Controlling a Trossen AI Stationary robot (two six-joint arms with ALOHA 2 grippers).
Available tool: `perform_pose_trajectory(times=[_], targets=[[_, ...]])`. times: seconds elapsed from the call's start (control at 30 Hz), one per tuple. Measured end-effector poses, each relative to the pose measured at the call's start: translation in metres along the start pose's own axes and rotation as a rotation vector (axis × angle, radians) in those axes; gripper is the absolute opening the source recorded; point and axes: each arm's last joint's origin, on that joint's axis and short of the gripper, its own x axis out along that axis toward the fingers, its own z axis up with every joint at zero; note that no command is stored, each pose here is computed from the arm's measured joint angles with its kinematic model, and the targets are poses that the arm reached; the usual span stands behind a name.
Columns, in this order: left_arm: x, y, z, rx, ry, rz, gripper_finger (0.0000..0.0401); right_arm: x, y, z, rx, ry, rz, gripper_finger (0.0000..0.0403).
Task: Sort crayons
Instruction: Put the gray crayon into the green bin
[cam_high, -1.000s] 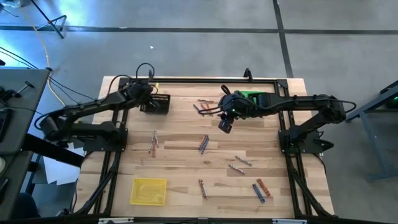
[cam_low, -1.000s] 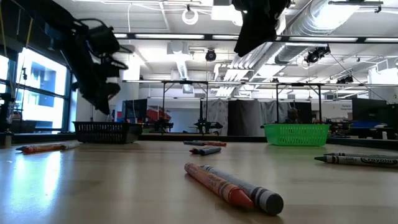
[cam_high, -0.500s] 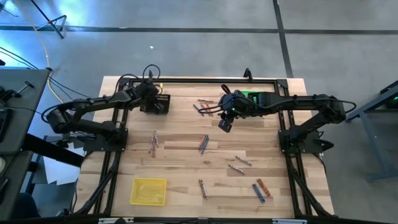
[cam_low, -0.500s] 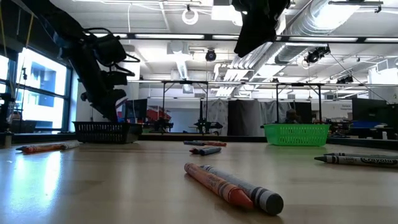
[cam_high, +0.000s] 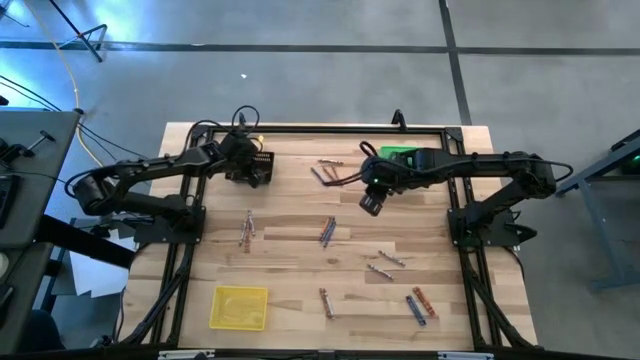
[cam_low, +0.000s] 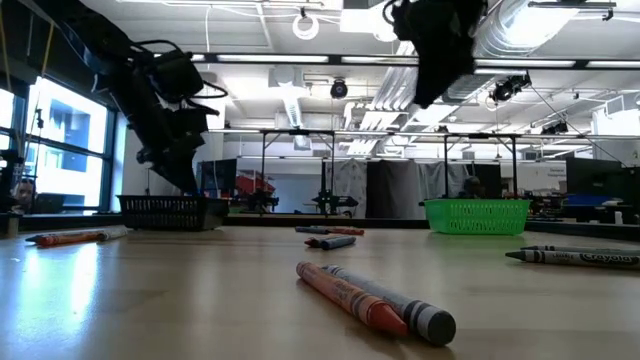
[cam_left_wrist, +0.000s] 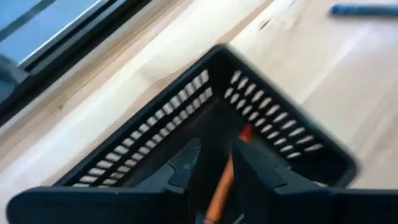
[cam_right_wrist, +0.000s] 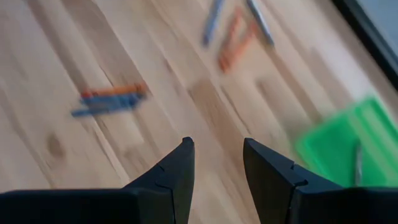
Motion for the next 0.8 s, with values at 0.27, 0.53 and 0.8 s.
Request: perform_pose_trajectory(times=[0.27, 0.53, 0.8], targets=[[-0.024, -0.013, 0.016, 0.013, -0.219, -0.072, 0.0081, 0.004, 0.004, -0.018, 0.1, 0.163, -0.094, 0.0132], [-0.059, -0.049, 0.022, 0.024, -0.396, -0.367, 0.0079, 0.043, 0.049, -0.042, -0.013, 0.382, -0.167, 0.0132], [-0.09, -0.091, 0.026, 0.104, -0.606, -0.598, 0.0079, 0.07, 0.079, -0.07, -0.114, 0.593, -0.223, 0.0132]])
